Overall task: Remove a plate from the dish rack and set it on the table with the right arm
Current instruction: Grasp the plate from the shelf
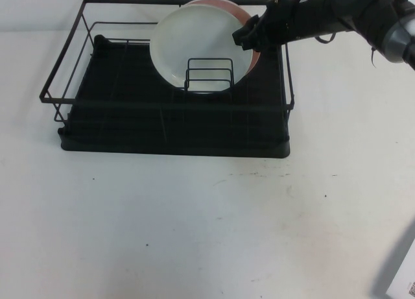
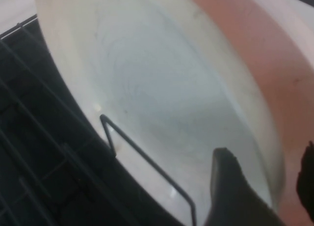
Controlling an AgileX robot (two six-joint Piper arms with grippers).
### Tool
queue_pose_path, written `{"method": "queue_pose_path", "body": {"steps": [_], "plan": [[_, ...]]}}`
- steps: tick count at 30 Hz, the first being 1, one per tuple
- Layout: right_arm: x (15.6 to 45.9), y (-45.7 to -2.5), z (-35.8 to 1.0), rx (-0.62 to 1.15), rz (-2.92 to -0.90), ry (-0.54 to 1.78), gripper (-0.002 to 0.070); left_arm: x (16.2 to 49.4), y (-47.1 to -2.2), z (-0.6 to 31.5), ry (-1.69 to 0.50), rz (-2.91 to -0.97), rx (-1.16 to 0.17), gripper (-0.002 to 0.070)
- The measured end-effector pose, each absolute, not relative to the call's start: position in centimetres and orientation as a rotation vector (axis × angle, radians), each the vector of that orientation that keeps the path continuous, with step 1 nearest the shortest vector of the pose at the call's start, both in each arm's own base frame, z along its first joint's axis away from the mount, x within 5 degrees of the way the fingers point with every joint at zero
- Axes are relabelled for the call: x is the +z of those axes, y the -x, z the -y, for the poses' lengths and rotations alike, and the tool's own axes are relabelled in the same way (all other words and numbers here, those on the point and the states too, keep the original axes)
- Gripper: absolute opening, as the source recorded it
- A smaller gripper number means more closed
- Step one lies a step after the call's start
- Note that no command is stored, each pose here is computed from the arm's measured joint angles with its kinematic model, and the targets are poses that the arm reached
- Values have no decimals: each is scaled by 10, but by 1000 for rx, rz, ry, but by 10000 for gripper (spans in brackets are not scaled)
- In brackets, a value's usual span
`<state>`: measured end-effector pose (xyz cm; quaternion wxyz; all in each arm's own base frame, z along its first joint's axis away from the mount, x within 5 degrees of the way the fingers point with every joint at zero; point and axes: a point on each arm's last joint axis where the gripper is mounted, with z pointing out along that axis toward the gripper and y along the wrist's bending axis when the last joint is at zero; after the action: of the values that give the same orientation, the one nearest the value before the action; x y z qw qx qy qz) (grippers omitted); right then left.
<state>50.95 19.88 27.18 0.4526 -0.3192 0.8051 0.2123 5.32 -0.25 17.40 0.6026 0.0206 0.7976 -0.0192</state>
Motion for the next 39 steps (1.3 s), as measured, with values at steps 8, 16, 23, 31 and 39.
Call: {"method": "queue_pose_path", "body": {"steps": [8, 16, 23, 31, 39], "plan": [[270, -513, -199, 503, -1970, 769, 276, 174, -53, 2, -48, -1847, -44, -4], [260, -516, -200, 499, -1978, 761, 276, 174, -53, 2, -48, -1847, -44, -4], [261, -517, -200, 500, -1976, 756, 276, 174, -53, 2, -48, -1847, -44, -4], [261, -517, -200, 505, -1974, 750, 276, 174, -53, 2, -48, -1847, -44, -4], [261, -517, -200, 503, -1971, 745, 268, 174, -53, 2, -48, -1847, -44, -4]]}}
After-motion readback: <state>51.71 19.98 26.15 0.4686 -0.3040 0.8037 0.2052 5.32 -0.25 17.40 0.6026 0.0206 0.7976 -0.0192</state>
